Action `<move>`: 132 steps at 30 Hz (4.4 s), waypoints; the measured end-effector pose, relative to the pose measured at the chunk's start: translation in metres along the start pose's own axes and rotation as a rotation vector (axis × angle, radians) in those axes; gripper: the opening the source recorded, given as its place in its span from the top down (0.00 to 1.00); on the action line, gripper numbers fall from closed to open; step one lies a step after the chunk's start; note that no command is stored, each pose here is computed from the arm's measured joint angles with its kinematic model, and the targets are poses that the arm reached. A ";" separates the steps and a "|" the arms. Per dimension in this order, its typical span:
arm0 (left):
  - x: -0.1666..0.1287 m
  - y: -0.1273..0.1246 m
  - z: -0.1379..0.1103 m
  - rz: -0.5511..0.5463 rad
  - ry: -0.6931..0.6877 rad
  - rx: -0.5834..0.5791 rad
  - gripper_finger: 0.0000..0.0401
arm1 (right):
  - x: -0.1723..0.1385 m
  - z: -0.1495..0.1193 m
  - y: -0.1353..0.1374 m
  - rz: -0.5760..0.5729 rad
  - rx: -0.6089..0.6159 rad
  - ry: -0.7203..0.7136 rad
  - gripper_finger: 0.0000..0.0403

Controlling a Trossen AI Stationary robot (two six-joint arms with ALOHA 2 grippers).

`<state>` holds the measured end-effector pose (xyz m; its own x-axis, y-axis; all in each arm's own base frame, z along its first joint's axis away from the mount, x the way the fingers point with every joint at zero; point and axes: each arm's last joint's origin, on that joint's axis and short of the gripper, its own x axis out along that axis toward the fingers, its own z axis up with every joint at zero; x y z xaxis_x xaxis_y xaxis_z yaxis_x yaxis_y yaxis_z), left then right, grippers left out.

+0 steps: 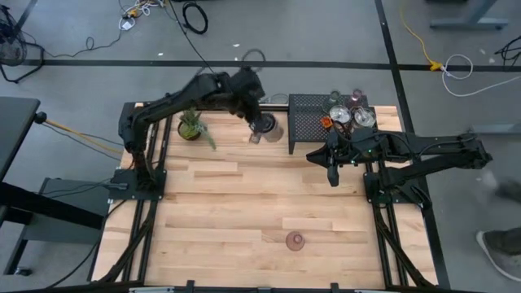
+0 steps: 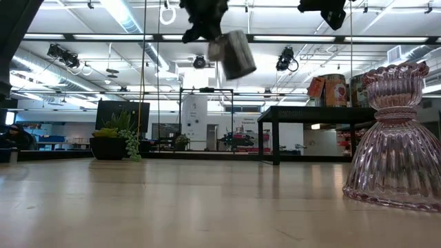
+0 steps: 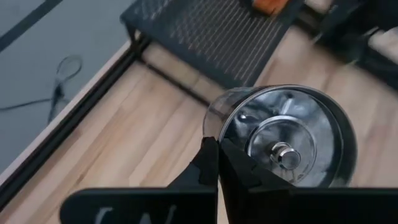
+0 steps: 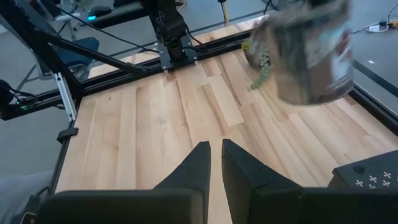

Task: Pick & Place candle stick holders
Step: Put the brown scented candle on the shelf, then put the pink glass candle holder on the shelf

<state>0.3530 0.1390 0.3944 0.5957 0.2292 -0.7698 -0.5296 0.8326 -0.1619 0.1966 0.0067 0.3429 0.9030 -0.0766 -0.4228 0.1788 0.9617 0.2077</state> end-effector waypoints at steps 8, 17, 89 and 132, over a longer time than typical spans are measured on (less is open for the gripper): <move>0.018 -0.008 0.033 -0.064 -0.040 0.018 1.00 | 0.000 0.001 0.000 0.003 -0.009 -0.011 0.90; 0.072 0.002 0.041 -0.104 -0.051 0.007 1.00 | 0.000 0.001 0.000 0.010 -0.010 -0.005 0.90; 0.143 0.000 0.062 -0.208 -0.268 -0.023 0.95 | 0.000 -0.002 0.000 0.001 -0.021 0.026 0.90; 0.154 -0.109 -0.129 -0.173 0.253 0.456 0.97 | 0.019 -0.088 0.032 0.117 0.133 0.259 0.90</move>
<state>0.4247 0.0182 0.2134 0.4573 -0.0115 -0.8892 -0.0881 0.9944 -0.0581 0.1852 0.0597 0.2638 0.7937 0.1187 -0.5967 0.1447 0.9158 0.3747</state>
